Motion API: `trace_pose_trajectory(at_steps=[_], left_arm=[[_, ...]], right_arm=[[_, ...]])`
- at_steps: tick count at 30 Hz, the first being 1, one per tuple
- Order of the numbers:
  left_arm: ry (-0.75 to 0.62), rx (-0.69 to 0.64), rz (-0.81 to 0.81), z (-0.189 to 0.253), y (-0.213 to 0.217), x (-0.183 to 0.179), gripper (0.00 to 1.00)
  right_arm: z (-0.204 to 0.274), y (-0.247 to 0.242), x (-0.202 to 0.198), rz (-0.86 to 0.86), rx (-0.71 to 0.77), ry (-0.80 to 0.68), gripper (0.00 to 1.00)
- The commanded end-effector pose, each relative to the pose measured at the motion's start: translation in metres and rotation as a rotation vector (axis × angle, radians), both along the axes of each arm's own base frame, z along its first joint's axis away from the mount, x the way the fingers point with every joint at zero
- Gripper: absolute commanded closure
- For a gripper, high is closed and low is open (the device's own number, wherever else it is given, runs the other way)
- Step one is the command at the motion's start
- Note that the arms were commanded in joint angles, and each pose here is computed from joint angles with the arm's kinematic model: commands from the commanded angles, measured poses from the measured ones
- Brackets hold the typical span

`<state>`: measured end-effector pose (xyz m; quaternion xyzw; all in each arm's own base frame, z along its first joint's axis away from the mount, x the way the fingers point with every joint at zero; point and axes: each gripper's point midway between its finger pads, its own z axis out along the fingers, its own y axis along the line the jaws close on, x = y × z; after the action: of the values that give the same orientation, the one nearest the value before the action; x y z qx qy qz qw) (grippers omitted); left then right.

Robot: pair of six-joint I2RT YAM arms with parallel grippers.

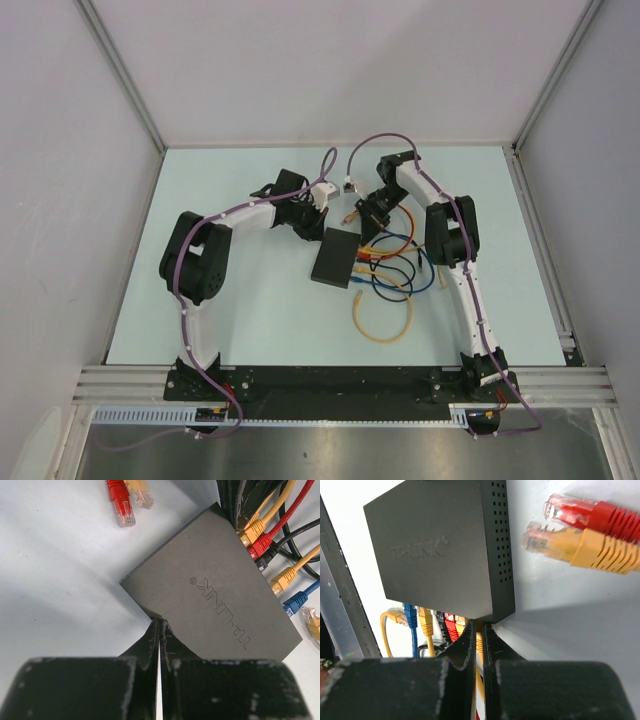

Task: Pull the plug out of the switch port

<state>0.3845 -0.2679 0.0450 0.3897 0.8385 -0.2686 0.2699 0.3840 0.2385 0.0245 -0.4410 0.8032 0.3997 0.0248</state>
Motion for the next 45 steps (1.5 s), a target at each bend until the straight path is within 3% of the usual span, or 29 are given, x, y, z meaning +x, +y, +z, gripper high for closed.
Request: trace_pose_trajectory(at_steps=[1,15,20,22,28,36,41,45], left_arm=[[-0.042,-0.023,-0.013,0.013,-0.009,0.009,1.0],[-0.062,-0.02,-0.027,0.017,-0.009,0.01,1.0],[-0.222,-0.049,-0.012,0.072,-0.002,0.022,0.97],[-0.222,-0.077,-0.046,0.08,-0.004,0.012,0.94],[0.017,-0.117,-0.091,0.052,-0.015,-0.025,0.87],[0.094,-0.051,-0.039,0.022,-0.018,-0.035,0.92],[0.179,0.144,0.127,-0.026,0.006,-0.024,0.99],[0.175,0.188,0.177,-0.039,0.017,-0.02,1.0]], right_arm=[[-0.036,-0.035,-0.023,0.107,-0.168,0.016,1.0],[-0.037,-0.016,0.004,0.055,-0.147,-0.038,1.0],[-0.03,-0.006,0.0,0.053,-0.116,-0.023,1.0],[-0.029,-0.002,0.002,0.05,-0.108,-0.034,1.0],[-0.03,0.017,0.008,0.045,-0.076,-0.055,1.0],[-0.035,0.028,0.001,0.03,-0.063,-0.011,1.0],[-0.036,0.024,-0.007,0.006,-0.067,0.044,1.0],[-0.036,0.015,-0.018,0.035,-0.091,0.063,1.0]])
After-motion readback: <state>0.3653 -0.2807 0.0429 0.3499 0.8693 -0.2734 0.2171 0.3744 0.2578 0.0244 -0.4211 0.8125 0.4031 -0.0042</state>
